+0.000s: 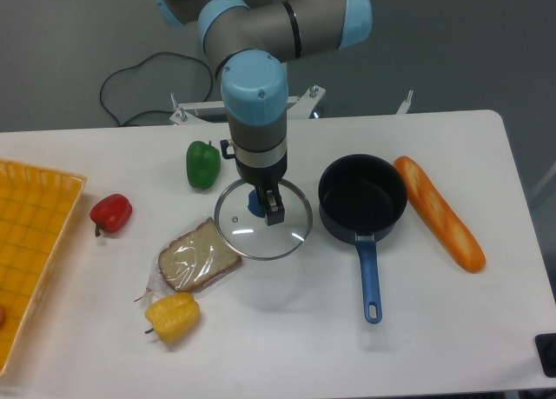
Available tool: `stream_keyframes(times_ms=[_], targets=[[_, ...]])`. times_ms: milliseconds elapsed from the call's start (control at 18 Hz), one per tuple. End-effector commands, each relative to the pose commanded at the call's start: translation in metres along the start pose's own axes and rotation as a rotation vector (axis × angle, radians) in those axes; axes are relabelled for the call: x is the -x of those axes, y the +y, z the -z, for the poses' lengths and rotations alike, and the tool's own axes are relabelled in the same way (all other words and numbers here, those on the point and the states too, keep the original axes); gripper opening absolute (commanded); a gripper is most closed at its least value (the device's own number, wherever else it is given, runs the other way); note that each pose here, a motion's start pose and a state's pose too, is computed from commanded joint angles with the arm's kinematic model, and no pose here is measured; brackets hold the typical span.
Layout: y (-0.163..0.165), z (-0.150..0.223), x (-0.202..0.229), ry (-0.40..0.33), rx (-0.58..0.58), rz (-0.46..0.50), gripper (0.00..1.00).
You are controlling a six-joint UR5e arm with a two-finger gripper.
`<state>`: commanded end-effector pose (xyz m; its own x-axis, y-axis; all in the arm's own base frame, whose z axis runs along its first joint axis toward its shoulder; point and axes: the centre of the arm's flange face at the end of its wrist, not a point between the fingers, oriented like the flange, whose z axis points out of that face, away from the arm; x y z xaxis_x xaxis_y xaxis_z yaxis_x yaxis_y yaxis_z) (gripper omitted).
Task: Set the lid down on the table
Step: 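Hold the glass lid by its knob with the gripper above the table, then lower the held glass lid toward the table beside the sandwich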
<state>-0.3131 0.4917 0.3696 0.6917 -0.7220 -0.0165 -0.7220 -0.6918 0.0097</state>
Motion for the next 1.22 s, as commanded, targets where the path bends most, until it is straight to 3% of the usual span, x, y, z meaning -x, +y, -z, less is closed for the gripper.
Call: stream_keyframes(times_ms=[500,778,944,1222], targets=[[-0.009,-0.005,0.001,-0.003,0.027,-0.021,0.36],[-0.013,-0.04,0.014,0.031,0.104,0.004,0.36],[-0.025,-0.03,0.022,-0.017,0.142,0.031,0.36],[-0.035,-0.045,0.027,-0.003,0.155,0.025,0.36]])
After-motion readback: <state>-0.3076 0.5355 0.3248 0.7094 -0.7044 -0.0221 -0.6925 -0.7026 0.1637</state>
